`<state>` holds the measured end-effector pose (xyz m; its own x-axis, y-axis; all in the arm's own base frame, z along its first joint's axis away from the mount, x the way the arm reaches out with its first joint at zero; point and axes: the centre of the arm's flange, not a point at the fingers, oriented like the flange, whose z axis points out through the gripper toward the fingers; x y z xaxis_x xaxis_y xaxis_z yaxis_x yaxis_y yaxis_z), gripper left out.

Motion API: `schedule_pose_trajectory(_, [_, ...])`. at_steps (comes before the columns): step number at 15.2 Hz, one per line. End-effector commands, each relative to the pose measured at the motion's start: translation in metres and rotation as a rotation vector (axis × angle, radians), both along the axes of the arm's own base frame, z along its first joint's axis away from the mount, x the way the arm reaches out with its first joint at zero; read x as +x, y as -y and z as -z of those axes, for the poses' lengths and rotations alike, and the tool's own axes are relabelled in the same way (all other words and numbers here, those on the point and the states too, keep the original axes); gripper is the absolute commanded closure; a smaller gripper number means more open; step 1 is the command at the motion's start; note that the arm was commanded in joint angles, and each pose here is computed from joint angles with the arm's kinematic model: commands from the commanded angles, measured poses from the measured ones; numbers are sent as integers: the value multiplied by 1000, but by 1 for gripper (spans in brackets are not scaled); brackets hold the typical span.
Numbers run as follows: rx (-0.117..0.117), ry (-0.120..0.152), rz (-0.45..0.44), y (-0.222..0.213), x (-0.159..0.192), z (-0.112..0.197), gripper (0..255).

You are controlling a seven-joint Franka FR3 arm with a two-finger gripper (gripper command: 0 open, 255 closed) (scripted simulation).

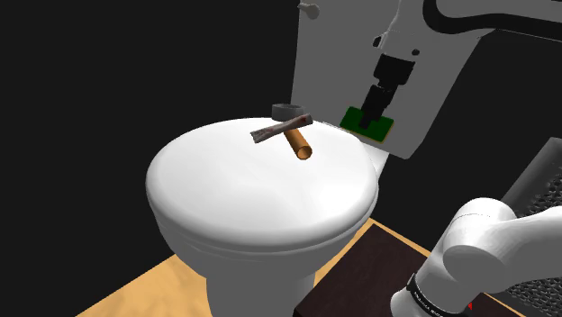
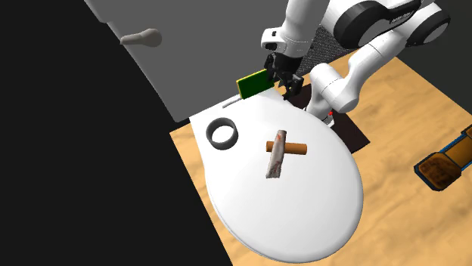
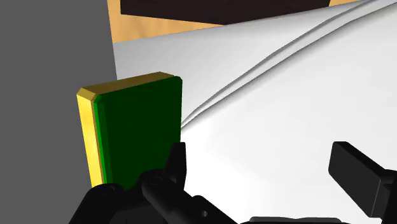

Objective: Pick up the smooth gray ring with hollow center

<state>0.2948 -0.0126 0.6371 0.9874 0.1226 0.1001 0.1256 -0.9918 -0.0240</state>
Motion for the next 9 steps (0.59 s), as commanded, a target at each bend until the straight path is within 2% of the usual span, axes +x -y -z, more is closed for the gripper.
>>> schedule_pose_trajectory(1, [0,0,0,0,0,0,0])
schedule_pose_trajectory(9, [41,-59,18,-1,114,-4,0])
